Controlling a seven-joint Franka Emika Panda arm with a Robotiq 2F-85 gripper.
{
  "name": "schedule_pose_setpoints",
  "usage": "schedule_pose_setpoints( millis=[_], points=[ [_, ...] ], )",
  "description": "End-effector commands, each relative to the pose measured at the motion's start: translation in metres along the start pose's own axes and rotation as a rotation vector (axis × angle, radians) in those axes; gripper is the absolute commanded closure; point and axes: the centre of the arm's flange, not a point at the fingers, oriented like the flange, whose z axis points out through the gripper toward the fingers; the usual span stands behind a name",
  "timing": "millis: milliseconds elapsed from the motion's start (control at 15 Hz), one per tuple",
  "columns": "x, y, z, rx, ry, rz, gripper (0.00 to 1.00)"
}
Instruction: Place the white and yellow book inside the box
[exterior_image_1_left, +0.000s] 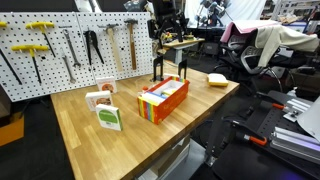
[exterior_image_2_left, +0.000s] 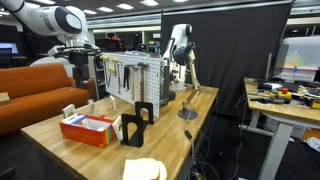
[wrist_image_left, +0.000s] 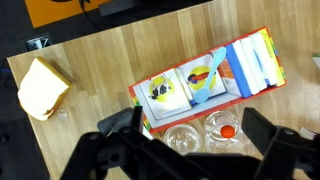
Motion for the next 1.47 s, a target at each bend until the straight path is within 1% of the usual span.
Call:
schedule_pose_setpoints(
  millis=[0, 133, 333, 533, 733, 800, 933, 1400],
  points=[
    [0.011, -0.008, 0.014, -0.024, 0.034, 0.002, 0.00],
    [0.026, -0.012, 0.033, -0.043, 0.047, -0.051, 0.00],
    [0.060, -0.012, 0.074, -0.133, 0.055, -0.130, 0.00],
    [0.094, -0.008, 0.105, -0.202, 0.068, -0.164, 0.00],
    [0.122, -0.010, 0.118, -0.213, 0.068, -0.164, 0.00],
    [0.104, -0.002, 0.121, -0.197, 0.065, -0.143, 0.00],
    [0.114, -0.007, 0.124, -0.198, 0.072, -0.148, 0.00],
    [0.119, -0.009, 0.127, -0.189, 0.091, -0.164, 0.00]
  ],
)
